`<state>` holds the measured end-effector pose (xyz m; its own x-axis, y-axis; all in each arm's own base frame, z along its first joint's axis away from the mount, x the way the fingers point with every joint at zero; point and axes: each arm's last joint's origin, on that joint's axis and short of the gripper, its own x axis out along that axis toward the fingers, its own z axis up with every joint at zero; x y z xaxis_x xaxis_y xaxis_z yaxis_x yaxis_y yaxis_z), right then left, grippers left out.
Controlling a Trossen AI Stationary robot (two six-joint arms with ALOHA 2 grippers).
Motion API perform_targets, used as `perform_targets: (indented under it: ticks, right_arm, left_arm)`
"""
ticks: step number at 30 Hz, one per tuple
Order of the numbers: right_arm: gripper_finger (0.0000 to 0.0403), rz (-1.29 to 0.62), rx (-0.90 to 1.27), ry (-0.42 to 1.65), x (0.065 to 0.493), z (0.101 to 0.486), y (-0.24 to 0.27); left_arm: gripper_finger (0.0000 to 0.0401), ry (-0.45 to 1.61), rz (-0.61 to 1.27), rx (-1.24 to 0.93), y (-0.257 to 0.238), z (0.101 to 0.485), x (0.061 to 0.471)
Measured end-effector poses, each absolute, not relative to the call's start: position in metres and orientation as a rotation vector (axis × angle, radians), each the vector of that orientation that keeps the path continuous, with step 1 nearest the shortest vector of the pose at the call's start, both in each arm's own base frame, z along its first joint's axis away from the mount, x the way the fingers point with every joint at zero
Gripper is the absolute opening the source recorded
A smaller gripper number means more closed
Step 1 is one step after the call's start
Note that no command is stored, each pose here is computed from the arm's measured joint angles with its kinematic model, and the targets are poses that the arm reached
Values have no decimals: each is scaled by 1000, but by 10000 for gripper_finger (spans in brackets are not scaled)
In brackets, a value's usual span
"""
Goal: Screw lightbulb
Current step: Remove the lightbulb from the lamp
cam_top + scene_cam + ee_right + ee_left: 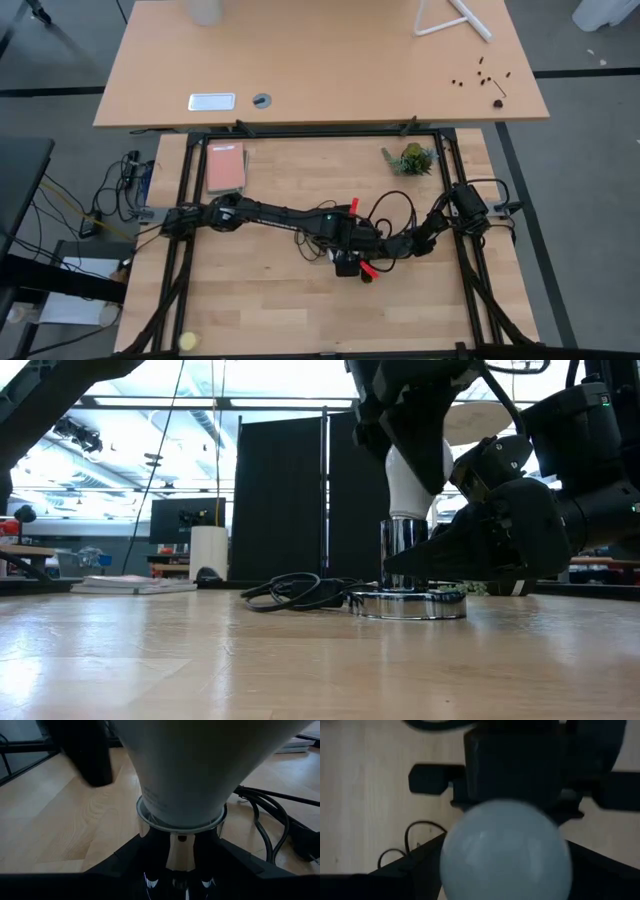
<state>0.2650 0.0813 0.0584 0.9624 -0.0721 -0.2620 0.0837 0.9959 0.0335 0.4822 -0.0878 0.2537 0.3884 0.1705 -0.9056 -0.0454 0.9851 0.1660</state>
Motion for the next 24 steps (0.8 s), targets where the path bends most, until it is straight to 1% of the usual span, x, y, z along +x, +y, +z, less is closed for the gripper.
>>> perform_targets:
  ticks: [9,17,19,24]
  right_arm:
    - [197,-79,42,264,265,58,81]
    - [198,-79,43,264,265,58,81]
    - [198,-79,43,264,265,58,81]
    - [198,-79,43,264,265,58,81]
  left_arm:
    - [313,1140,147,178,-90,255,483]
    - [270,1156,136,225,-90,254,482]
    - [269,1162,137,227,-90,254,481]
    - [284,1177,149,242,-91,256,478]
